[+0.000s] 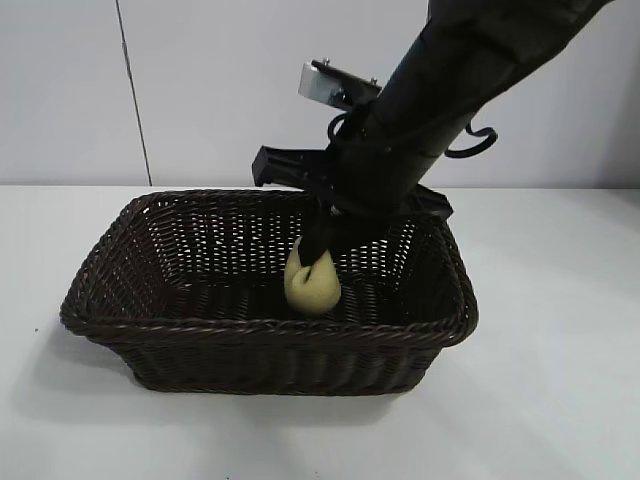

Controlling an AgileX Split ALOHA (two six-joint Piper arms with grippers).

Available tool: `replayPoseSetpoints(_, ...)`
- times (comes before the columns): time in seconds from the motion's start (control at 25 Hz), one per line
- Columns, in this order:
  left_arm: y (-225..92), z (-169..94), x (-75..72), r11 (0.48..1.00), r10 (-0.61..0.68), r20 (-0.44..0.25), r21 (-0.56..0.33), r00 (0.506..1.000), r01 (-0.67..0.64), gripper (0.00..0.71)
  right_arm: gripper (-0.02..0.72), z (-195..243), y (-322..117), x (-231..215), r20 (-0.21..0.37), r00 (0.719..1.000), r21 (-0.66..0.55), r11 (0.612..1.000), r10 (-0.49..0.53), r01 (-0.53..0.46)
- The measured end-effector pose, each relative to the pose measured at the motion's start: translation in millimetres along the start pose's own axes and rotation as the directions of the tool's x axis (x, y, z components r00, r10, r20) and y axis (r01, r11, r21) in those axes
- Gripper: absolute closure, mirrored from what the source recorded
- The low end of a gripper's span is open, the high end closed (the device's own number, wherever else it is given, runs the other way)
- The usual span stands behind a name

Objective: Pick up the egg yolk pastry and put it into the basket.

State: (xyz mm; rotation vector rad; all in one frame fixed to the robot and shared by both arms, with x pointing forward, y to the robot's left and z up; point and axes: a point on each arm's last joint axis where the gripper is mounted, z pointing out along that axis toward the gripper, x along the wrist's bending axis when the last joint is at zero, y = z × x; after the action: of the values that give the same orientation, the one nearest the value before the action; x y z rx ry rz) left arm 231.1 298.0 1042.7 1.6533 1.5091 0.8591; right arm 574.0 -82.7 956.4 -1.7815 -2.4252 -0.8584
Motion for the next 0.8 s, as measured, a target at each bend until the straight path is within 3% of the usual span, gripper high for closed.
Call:
replayPoseSetpoints(0.16,0,0,0.0,1.0,0.0,0.0,0.0,1.0,0.0,0.232,0.605,1,0,0,0.001,1.0,0.0,1.0,0.001,-0.001)
replayPoseSetpoints(0.44,0,0,0.0,1.0,0.0,0.0,0.0,1.0,0.0,0.232,0.319,-11,3,4,-0.006,1.0,-0.029,1.0,-0.011,0.01)
replayPoseSetpoints(0.6,0,0,0.0,1.0,0.0,0.0,0.0,1.0,0.0,0.232,0.281,-24,4,8,-0.02,1.0,-0.023,1.0,-0.001,0.001)
replayPoseSetpoints(0.8,0,0,0.0,1.0,0.0,0.0,0.0,1.0,0.0,0.232,0.279,-39,8,16,-0.026,0.999,0.067,0.997,-0.028,0.03)
